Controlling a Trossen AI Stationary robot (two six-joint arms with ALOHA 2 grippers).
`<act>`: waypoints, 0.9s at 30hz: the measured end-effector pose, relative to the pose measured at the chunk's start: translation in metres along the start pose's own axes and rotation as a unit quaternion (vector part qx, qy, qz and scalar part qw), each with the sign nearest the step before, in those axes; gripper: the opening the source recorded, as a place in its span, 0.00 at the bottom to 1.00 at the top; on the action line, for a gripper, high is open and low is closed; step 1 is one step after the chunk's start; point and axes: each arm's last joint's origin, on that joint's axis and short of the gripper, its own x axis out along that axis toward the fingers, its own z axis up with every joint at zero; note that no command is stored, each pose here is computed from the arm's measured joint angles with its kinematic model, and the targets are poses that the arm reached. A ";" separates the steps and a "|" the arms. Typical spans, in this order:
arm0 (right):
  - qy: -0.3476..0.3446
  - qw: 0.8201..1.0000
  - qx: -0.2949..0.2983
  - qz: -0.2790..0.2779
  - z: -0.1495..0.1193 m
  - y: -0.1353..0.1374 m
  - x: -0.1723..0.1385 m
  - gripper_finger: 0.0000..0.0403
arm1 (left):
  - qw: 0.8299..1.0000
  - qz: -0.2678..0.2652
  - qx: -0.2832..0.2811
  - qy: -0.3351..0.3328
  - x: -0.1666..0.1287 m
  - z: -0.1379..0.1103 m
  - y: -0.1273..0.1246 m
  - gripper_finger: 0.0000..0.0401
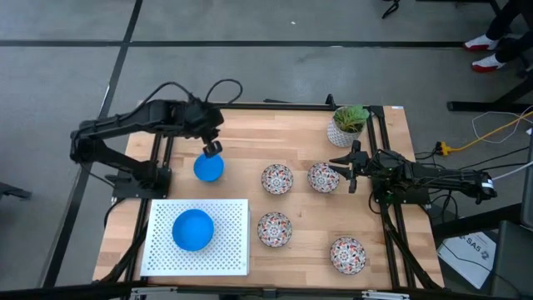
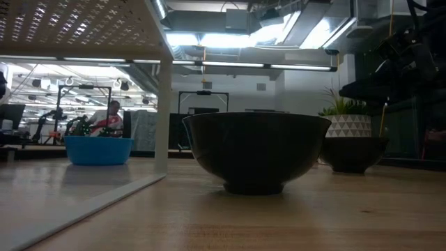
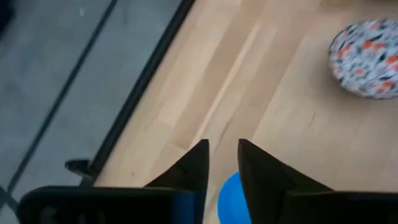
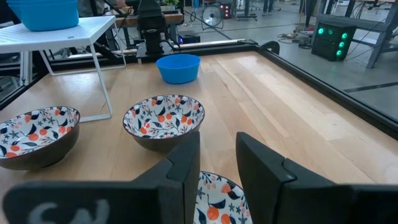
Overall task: Pick & Place Mini bowls
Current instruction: Stack the blue bowl on the stacked blue bowls on the shelf
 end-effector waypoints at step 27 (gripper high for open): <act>0.000 1.000 0.000 0.000 0.000 0.000 0.000 0.26 | 0.970 -0.127 0.011 0.209 0.109 -0.082 0.027 0.35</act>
